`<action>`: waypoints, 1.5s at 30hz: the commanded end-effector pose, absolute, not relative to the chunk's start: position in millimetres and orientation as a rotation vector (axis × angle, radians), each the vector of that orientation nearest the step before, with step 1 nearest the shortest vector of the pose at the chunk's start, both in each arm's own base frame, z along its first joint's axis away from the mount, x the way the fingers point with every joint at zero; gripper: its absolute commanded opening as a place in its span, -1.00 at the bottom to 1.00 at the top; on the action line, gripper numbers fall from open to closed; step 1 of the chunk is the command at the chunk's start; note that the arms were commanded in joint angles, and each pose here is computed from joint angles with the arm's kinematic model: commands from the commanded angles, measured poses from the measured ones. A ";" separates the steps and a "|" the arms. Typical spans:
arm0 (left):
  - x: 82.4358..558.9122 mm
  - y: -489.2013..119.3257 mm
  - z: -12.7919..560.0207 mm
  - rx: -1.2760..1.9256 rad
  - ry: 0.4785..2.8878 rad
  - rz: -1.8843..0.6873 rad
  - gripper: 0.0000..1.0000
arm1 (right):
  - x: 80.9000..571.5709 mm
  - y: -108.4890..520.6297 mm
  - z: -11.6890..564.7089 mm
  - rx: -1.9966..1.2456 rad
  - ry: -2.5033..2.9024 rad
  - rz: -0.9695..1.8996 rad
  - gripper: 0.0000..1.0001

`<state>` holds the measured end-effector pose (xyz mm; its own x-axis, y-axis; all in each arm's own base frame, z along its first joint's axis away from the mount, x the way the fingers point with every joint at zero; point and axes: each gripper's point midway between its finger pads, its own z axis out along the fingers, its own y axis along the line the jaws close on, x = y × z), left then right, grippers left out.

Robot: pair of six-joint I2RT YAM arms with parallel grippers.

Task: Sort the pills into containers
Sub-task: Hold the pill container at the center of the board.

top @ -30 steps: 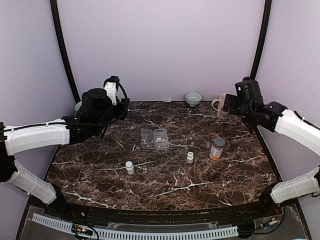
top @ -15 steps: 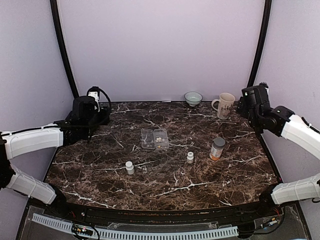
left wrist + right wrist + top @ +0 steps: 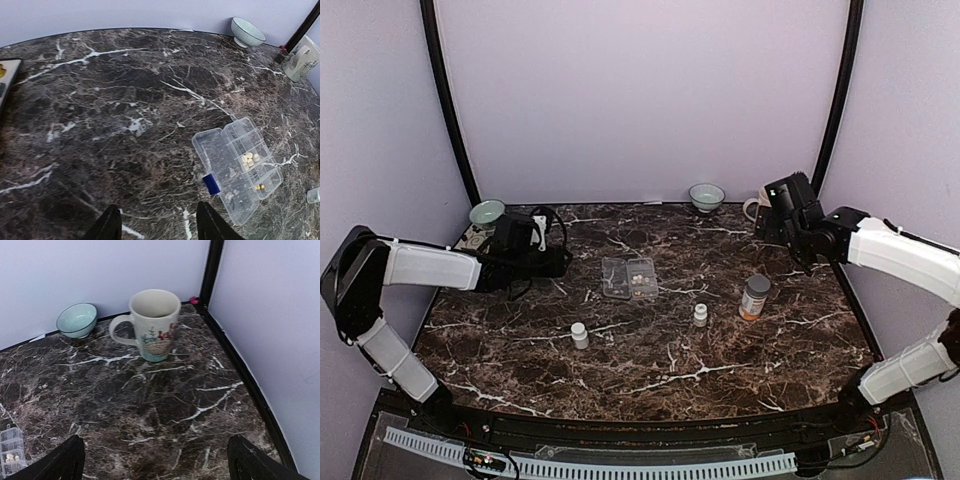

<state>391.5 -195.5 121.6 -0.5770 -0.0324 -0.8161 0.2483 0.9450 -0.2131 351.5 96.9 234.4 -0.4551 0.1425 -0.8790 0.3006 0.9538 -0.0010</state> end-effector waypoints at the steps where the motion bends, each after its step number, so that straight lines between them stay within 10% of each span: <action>1: 400.8 -238.9 132.0 0.228 2.137 -0.643 0.06 | 378.6 151.7 247.0 0.221 2.054 -0.072 1.00; 19: 430.3 -250.3 109.4 0.167 2.226 -0.772 0.01 | 421.7 319.8 147.5 -0.197 2.406 0.257 -0.08; 45: 422.7 -270.6 83.9 0.151 2.402 -0.968 -0.51 | 403.9 360.5 70.5 -0.339 2.637 0.272 -0.45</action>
